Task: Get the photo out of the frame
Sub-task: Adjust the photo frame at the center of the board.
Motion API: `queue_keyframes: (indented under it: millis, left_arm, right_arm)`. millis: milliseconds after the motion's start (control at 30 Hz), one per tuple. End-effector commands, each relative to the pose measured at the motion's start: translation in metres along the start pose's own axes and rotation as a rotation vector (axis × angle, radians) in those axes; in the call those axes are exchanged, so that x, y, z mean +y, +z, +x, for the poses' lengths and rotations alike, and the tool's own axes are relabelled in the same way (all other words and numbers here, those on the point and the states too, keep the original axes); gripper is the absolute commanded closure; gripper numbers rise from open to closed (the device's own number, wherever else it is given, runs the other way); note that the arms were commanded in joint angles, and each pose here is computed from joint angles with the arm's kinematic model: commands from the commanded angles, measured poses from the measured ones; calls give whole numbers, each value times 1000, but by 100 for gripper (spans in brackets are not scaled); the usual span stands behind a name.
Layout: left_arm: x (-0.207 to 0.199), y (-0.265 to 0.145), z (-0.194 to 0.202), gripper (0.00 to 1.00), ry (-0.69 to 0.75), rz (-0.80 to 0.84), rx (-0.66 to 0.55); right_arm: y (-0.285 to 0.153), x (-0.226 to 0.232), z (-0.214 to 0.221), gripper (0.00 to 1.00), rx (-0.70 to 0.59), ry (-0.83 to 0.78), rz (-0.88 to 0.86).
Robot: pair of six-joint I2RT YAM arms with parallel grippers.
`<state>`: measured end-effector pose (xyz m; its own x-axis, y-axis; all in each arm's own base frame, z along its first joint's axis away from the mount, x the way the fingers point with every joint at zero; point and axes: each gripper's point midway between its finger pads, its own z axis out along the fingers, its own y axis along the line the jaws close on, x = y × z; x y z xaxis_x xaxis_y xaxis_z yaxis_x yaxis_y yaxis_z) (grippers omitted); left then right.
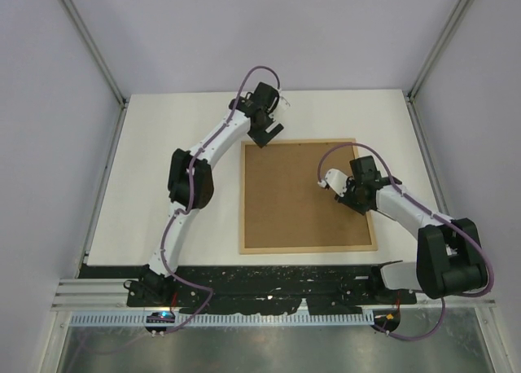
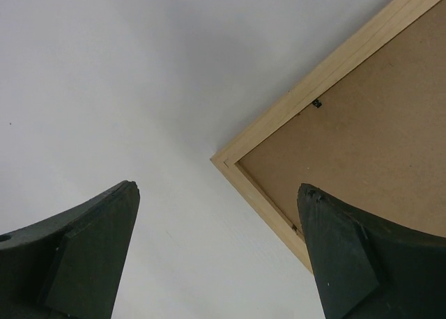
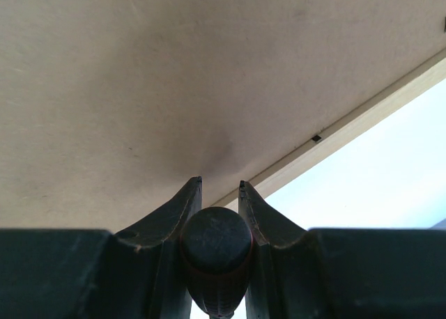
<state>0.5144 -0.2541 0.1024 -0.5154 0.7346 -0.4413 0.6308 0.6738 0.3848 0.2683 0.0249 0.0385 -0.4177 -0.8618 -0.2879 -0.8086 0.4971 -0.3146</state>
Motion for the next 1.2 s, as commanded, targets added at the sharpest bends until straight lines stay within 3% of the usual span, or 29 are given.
queue_keyframes:
  millis: [0,167,333,700,1000,1167]
  left_arm:
    - [-27,-13,-3,0,95,97,-16]
    - [-65,-32,-2,0,185,190,-50]
    - [-87,-31,9,0,254,210,-12]
    - [-114,-45,67,0,263,308,121]
    - [-156,-70,94,0,270,452,135]
    - [-184,-88,105,0,304,543,145]
  right_arm:
    - [2,-30,3,92,54,-16,129]
    - [9,-44,3,92,87,-23,171]
    - [26,-65,2,92,108,-5,205]
    - [58,-172,-3,92,82,128,327]
    - [93,-244,-63,92,-52,163,326]
    - [115,-251,-102,92,-133,148,249]
